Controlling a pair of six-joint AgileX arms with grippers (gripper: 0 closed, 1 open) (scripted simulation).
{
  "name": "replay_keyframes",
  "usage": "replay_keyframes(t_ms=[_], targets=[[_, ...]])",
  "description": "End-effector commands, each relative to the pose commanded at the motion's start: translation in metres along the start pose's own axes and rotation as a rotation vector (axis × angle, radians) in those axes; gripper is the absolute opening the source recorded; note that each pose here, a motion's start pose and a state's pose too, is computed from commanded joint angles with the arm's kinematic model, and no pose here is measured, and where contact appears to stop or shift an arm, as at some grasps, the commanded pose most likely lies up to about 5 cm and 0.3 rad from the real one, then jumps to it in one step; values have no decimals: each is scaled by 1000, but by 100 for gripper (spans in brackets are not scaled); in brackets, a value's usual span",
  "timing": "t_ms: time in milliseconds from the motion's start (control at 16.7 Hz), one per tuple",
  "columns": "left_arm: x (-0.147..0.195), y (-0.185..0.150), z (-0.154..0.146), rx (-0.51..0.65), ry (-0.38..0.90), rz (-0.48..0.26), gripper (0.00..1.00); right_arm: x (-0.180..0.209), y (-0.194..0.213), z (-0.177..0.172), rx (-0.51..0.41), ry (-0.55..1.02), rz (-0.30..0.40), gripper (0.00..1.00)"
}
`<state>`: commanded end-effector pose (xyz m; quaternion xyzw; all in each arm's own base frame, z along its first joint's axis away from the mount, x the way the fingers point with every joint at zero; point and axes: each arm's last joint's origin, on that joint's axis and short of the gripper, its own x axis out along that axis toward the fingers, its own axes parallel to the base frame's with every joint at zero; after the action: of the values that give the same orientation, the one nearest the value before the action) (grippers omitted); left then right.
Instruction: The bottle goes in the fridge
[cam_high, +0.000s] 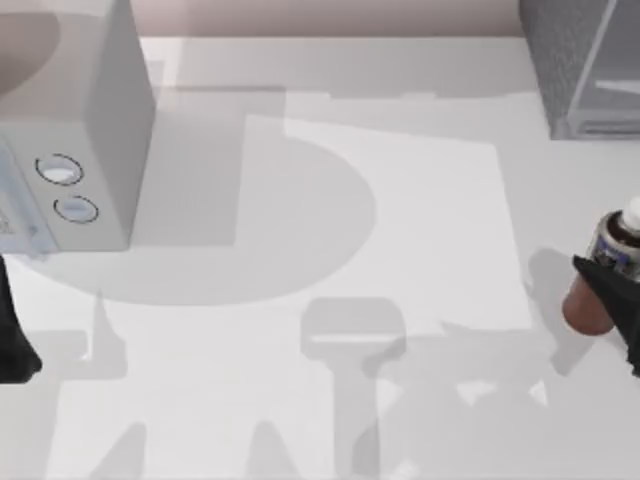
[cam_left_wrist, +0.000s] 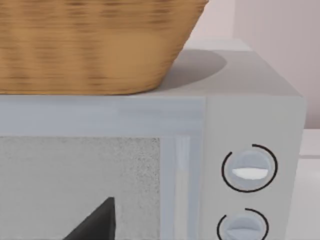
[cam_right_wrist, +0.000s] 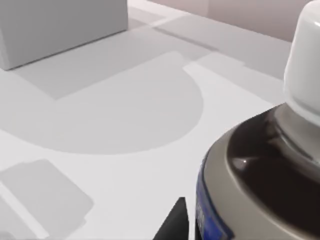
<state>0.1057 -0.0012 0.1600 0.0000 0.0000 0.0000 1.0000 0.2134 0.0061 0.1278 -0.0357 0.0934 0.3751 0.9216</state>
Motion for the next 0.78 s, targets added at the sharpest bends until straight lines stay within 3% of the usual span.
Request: replay_keyframes(t_ms=[300, 780], targets=[[0, 0, 0, 0, 0, 0, 100, -12, 11, 15, -11, -14, -93, 1], [0, 0, 0, 0, 0, 0, 100, -57, 46, 34, 3, -95, -453, 1]])
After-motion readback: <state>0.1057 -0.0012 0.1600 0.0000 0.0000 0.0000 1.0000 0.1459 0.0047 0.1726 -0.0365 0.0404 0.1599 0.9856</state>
